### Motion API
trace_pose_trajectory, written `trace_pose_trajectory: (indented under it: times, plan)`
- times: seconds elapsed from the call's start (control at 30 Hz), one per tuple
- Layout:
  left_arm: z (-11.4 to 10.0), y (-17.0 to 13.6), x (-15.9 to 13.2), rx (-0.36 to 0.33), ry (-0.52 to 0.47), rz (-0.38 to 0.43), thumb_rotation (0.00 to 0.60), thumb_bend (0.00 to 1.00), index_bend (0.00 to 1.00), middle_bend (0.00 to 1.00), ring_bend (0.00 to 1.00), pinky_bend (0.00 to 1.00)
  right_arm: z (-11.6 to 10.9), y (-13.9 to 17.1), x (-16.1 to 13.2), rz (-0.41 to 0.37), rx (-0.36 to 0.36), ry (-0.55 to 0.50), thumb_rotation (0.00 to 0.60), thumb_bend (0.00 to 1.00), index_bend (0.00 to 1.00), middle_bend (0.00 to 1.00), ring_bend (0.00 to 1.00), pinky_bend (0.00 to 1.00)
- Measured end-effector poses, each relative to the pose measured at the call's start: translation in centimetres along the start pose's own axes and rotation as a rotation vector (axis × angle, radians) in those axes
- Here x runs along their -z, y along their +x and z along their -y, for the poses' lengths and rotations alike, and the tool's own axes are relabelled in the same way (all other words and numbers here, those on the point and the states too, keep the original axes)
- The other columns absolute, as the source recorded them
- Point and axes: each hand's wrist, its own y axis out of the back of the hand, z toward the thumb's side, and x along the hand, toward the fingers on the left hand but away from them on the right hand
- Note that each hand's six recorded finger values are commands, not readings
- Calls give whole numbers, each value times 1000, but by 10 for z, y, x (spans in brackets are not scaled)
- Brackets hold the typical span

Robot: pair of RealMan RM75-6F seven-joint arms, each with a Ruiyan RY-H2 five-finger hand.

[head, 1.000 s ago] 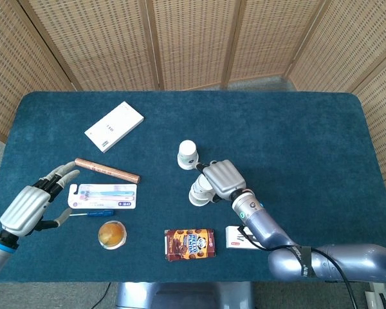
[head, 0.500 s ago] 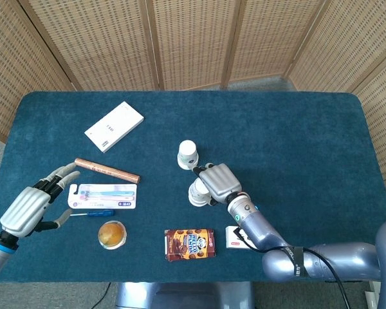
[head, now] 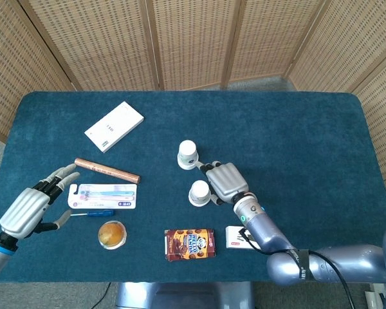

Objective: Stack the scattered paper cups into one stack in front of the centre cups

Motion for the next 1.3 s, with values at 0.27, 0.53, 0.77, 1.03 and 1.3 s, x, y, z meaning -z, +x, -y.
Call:
trace_pose_trajectory:
  times: [0.27,0.53,0.77,1.03,1.3]
  plan:
    - [-3,-12,7,-19,11,-39,600,459,0,0,0,214,-10,14,35,72,87,-26,600,371,21,263,166,583]
    - [4,-25,22,-11,-9,-97,600,459,0,0,0,189,-18,39,79,126,235,-48,600,399,23,252,101,499]
    - [8,-39,36,-34,-1,-153,600,459,0,0,0,165,-8,80,142,256,354,-46,600,422,6,201,26,416]
    - [14,-52,50,-70,28,-210,600,459,0,0,0,151,12,127,197,411,404,-25,600,421,6,193,14,393]
    - [15,-67,59,-103,46,-260,600,459,0,0,0,147,25,156,221,479,416,-4,600,418,6,192,7,388]
